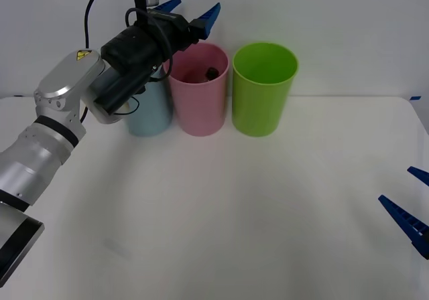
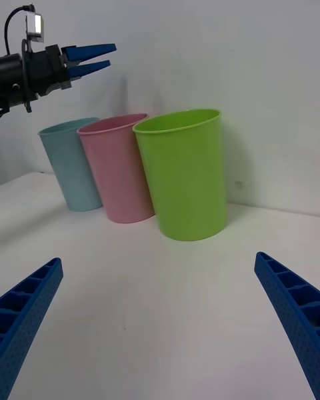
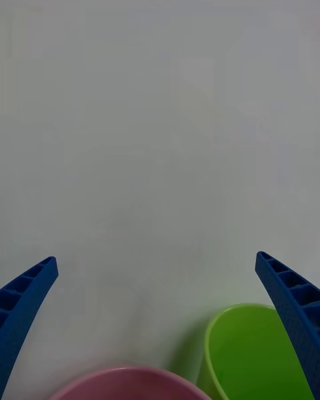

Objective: Grasp the object on the table and drop it into the matching bin: aluminum can to the light blue bin, PET bottle to the pink bin.

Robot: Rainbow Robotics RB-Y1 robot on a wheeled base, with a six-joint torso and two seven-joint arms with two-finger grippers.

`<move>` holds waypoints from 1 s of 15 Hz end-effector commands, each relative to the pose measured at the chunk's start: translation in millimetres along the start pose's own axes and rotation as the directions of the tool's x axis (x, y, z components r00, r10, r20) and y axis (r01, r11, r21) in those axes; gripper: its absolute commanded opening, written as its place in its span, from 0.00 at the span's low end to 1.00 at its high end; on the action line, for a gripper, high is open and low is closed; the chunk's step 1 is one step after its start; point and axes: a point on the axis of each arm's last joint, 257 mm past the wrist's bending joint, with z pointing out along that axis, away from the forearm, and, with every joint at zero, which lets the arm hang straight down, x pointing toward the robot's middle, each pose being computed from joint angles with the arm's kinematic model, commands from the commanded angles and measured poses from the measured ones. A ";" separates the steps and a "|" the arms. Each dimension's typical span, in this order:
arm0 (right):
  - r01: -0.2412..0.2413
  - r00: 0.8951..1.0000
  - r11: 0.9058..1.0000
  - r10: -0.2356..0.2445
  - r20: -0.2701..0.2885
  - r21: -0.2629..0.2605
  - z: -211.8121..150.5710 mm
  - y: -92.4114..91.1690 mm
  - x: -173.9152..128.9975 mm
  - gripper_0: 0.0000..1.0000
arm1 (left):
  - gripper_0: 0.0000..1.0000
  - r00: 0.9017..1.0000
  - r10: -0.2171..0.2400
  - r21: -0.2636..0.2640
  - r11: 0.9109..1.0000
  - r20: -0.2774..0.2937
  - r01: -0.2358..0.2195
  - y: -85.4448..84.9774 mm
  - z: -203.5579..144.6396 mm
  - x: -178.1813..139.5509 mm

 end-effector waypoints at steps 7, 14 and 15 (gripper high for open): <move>0.000 1.000 1.000 0.000 0.000 0.000 0.0 0.0 0.0 1.00 | 1.00 0.998 -0.056 -0.002 0.998 0.004 0.056 34.2 -67.6 -3.5; 0.000 1.000 1.000 0.000 0.000 0.000 0.0 0.0 0.0 1.00 | 1.00 0.997 -0.060 -0.035 0.998 0.044 0.061 65.6 -171.4 -17.2; 0.000 1.000 1.000 0.000 0.000 0.000 0.0 0.0 0.0 1.00 | 1.00 0.997 -0.056 -0.035 0.998 0.050 0.058 67.6 -188.1 -17.9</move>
